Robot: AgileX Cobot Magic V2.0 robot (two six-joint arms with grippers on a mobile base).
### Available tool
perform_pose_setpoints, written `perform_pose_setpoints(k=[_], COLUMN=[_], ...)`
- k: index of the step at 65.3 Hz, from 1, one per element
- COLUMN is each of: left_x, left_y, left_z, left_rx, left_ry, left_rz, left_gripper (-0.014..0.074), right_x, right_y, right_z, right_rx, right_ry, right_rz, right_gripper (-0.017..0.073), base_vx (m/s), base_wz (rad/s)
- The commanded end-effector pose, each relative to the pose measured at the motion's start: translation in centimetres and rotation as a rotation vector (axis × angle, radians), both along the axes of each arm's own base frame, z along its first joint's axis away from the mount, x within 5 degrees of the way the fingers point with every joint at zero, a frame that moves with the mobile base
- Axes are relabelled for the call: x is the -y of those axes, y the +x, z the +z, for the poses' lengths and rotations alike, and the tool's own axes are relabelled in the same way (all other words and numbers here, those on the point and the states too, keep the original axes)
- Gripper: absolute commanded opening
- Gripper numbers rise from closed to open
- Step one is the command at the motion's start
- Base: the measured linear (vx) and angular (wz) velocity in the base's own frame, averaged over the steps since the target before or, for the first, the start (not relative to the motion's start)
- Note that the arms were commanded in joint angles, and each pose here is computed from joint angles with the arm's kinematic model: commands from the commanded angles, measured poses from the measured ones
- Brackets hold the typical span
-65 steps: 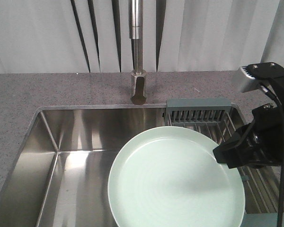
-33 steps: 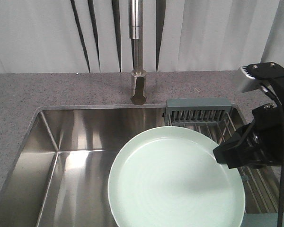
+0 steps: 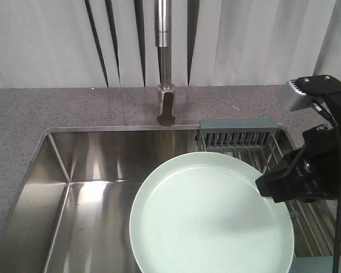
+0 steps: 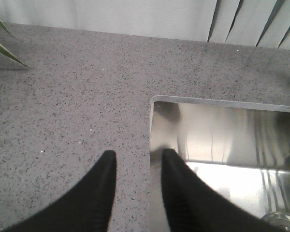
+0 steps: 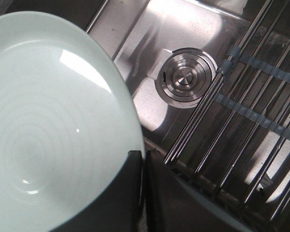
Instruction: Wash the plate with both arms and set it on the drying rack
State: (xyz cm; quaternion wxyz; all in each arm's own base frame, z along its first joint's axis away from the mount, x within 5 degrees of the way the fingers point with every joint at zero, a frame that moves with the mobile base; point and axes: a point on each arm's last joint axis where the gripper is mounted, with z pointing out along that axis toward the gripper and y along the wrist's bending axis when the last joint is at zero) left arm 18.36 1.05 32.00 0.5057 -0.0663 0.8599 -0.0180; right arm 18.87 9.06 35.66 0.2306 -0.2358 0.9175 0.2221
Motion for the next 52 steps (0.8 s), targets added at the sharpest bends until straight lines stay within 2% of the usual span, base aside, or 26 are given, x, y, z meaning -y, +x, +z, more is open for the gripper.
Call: perform_pose_setpoints(k=[1, 7, 10, 17, 18, 27, 32, 35, 36, 42, 52], left_x=[0.0, 0.0, 0.1, 0.4, 0.5, 1.5, 2.0, 2.4, 2.4, 3.1, 4.0], left_y=[1.1, 2.1, 2.6, 3.6, 3.7, 5.0, 5.7, 6.2, 6.3, 7.3, 8.9], left_z=[2.3, 2.6, 2.7, 2.9, 2.9, 2.9, 2.5, 2.2, 2.0, 1.5, 1.0], left_rx=[0.082, 0.040, 0.013, -0.052, -0.059, -0.091, -0.085, -0.077, -0.077, -0.072, -0.056], left_ry=[0.005, 0.026, 0.033, 0.052, 0.067, 0.085, 0.085, 0.053, 0.073, 0.040, 0.024], left_rz=[-0.007, -0.023, -0.038, -0.109, -0.130, -0.279, -0.351, -0.391, -0.413, -0.496, -0.637], left_gripper=[0.0435, 0.0533, 0.0552, 0.0557, 0.0556, 0.0533, 0.0518, 0.0511, 0.0508, 0.0496, 0.0495], right_x=[-0.2, -0.2, -0.2, -0.2, -0.2, -0.2, -0.2, -0.2, -0.2, -0.2, -0.2], right_y=[-0.2, -0.2, -0.2, -0.2, -0.2, -0.2, -0.2, -0.2, -0.2, -0.2, -0.2], right_z=[1.4, 1.4, 1.4, 1.4, 1.4, 1.4, 1.4, 1.4, 1.4, 1.4, 1.4], right_rx=[0.067, 0.067, 0.067, 0.067, 0.067, 0.067, 0.067, 0.067, 0.067, 0.067, 0.067], right_ry=[0.053, 0.053, 0.053, 0.053, 0.053, 0.053, 0.053, 0.053, 0.053, 0.053, 0.053], right_rz=[-0.006, -0.006, -0.006, -0.006, -0.006, -0.006, -0.006, -0.006, -0.006, -0.006, -0.006], right_gripper=[-0.0008, -0.0008, -0.0008, -0.0008, -0.0008, -0.0008, -0.0008, -0.0008, -0.0008, -0.0008, -0.0008], base_vx=[0.00, 0.00, 0.00, 0.00, 0.00, 0.00, 0.00, 0.00, 0.00, 0.00, 0.00], base_wz=[0.00, 0.00, 0.00, 0.00, 0.00, 0.00, 0.00, 0.00, 0.00, 0.00, 0.00])
